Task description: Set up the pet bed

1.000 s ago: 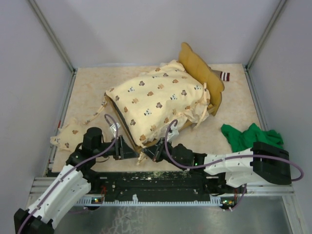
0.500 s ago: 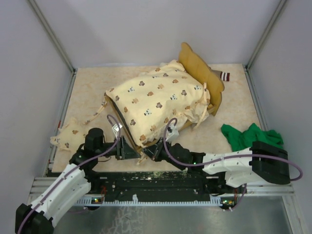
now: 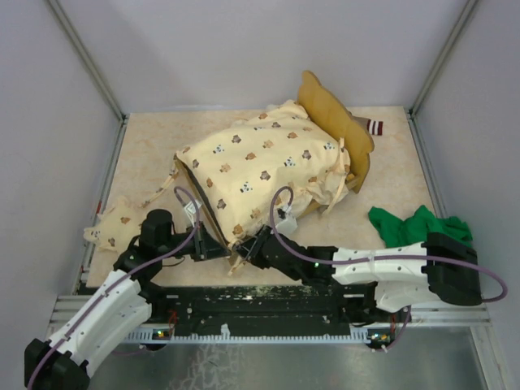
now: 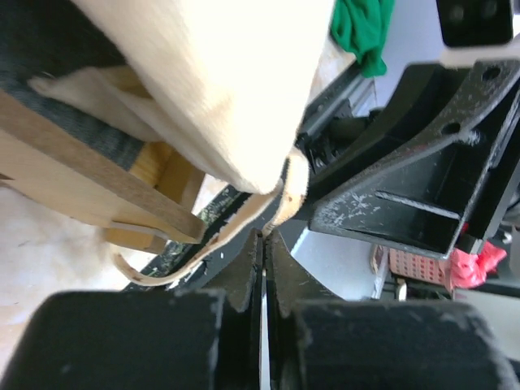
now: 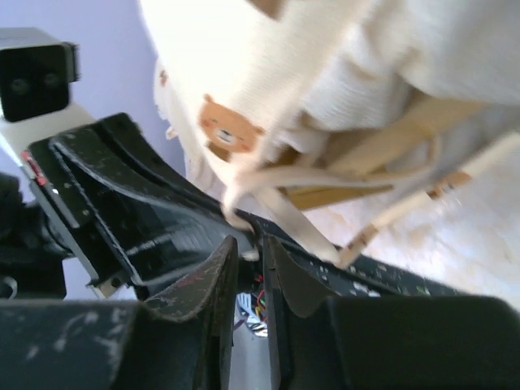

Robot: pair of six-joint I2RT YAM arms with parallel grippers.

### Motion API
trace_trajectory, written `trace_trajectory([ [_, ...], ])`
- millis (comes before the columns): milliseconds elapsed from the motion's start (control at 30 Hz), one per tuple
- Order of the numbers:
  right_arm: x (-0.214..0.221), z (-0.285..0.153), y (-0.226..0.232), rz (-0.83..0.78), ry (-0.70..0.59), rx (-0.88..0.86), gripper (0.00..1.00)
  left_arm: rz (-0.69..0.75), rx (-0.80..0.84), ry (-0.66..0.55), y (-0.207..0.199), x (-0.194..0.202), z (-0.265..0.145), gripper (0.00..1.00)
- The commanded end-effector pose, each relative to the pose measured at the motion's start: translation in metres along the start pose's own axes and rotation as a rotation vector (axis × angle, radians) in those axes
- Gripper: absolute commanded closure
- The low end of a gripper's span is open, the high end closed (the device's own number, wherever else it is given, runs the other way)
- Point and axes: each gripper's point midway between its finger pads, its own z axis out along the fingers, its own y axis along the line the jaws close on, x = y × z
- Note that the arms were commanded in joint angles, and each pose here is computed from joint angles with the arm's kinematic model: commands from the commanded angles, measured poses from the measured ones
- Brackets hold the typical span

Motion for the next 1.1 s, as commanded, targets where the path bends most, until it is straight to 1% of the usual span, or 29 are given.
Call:
trace_trajectory([
  [0, -0.008, -0.027, -0.03, 0.194, -0.064, 0.218, 0.78, 0.019, -0.124, -0.094, 0.013, -0.02, -0.003, 1.0],
  [133, -0.001, -0.042, -0.065, 0.309, -0.082, 0.374, 0.7, -0.001, -0.165, -0.115, 0.02, -0.023, -0.003, 1.0],
  [267, 0.008, -0.041, -0.09, 0.389, -0.104, 0.473, 0.69, 0.001, -0.164, -0.12, 0.018, -0.026, -0.003, 1.0],
  [433, 0.01, -0.023, -0.087, 0.425, -0.165, 0.512, 0.69, 0.0, -0.16, -0.134, 0.012, -0.031, -0.005, 1.0],
  [567, 0.006, -0.013, -0.089, 0.466, -0.224, 0.554, 0.68, 0.003, -0.186, -0.171, 0.009, -0.039, -0.01, 1.0],
  [700, 0.005, -0.001, -0.092, 0.517, -0.237, 0.57, 0.68, 0.005, -0.208, -0.195, 0.012, -0.042, -0.012, 1.0],
  [933, -0.003, 0.016, -0.096, 0.558, -0.273, 0.588, 0.68, -0.009, -0.214, -0.189, 0.014, -0.041, -0.012, 1.0],
  [1067, -0.005, 0.026, -0.099, 0.585, -0.269, 0.596, 0.68, -0.008, -0.225, -0.197, 0.015, -0.041, -0.014, 1.0],
])
